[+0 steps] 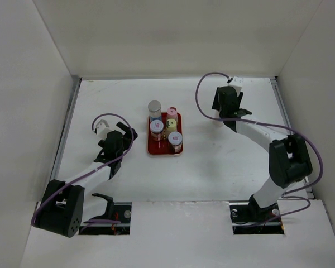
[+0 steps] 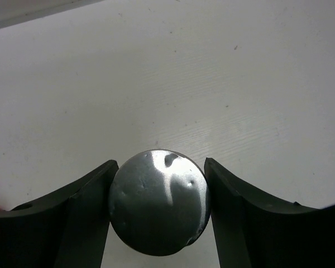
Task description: Organize the condiment bottles
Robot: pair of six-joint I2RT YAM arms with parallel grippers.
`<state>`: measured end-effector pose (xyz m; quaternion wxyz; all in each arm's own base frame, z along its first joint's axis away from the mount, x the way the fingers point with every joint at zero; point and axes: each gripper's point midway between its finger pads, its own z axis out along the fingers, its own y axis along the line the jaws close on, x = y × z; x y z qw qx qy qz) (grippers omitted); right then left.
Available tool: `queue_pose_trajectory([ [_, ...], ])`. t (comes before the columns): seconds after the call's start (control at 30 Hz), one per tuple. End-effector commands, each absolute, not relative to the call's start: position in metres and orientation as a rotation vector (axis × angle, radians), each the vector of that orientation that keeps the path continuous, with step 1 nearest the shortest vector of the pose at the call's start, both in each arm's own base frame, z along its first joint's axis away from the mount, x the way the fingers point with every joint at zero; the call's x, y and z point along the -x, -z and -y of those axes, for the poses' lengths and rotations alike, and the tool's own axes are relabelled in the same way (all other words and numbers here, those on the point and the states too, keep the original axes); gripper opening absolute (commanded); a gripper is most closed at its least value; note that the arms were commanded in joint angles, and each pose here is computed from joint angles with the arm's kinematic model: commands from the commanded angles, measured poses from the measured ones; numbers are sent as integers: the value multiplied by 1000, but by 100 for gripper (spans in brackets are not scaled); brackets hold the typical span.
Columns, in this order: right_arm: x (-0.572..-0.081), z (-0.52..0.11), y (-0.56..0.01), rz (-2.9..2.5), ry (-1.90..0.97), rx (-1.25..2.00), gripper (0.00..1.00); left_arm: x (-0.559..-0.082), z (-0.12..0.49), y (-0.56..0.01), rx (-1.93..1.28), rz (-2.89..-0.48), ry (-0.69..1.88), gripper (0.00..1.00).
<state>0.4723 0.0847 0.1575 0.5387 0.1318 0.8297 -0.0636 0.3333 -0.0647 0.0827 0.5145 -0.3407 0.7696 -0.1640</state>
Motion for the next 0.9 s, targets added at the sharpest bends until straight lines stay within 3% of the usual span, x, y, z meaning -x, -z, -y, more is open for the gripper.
queue_pose_trajectory([
  [0.0, -459, -104, -259, -1731, 25, -321, 52, -338, 64, -95, 825, -1796, 424, 100],
  [0.17, -408, -176, -335, -1594, -236, -172, 51, -339, 63, -91, 828, -1809, 422, 100],
  [0.47, -330, -319, -380, -1520, -659, 140, 51, -338, 55, -94, 847, -1786, 410, 100],
  [0.67, -308, -385, -349, -1589, -762, 297, 51, -336, 50, -89, 863, -1804, 388, 100],
  [0.87, -323, -412, -292, -1674, -689, 342, 51, -336, 50, -86, 868, -1814, 384, 100],
])
